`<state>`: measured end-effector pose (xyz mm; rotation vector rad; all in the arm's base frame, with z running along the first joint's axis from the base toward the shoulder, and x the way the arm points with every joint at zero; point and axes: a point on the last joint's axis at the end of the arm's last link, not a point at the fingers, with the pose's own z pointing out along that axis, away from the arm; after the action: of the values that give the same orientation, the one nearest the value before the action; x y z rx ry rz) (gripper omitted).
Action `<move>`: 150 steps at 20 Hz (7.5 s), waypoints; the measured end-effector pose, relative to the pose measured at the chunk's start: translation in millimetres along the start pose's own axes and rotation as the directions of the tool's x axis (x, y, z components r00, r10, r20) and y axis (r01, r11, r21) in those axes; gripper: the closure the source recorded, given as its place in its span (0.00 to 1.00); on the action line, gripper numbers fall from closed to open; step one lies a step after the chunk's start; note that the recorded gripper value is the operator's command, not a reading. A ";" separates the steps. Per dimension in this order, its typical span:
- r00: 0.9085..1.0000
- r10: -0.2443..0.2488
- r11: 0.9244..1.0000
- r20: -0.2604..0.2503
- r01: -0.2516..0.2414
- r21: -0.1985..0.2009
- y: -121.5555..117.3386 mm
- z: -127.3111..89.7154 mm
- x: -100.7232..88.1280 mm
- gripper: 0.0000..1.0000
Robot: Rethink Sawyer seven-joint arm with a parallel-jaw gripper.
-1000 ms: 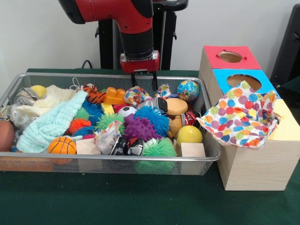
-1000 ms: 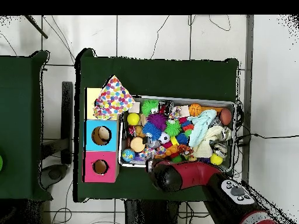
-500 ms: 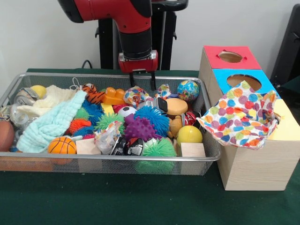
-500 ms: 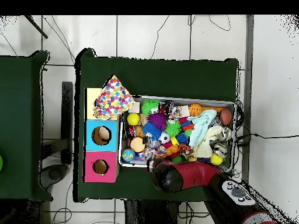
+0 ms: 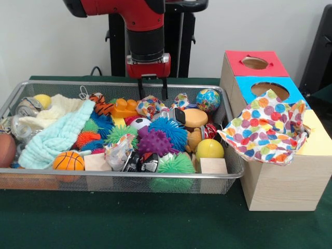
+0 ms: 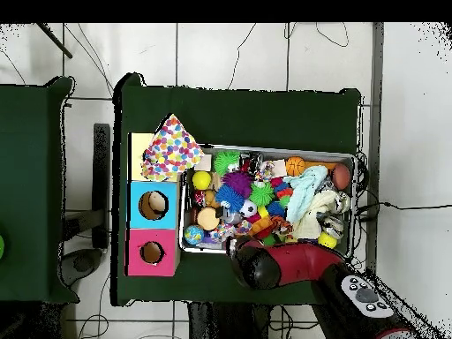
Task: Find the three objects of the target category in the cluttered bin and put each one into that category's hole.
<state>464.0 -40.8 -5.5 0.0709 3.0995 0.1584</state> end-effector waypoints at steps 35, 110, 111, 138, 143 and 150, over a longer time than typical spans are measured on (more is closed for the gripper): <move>1.000 -0.010 1.000 0.030 0.009 0.014 3.7 -6.7 -15.7 0.00; 0.991 -0.103 0.992 0.083 0.096 0.086 13.5 -1.5 15.9 0.00; 0.991 -0.108 0.992 0.083 0.102 0.080 17.4 2.5 17.1 0.00; 0.987 -0.078 0.996 0.142 0.072 0.050 25.3 22.4 6.6 1.00; 0.993 -0.009 0.998 0.116 0.002 0.064 41.1 -30.5 3.6 1.00; 0.993 0.079 0.991 0.093 -0.088 0.101 64.0 -110.5 -14.0 1.00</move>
<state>476.4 10.9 111.4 0.2054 3.0157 -0.0061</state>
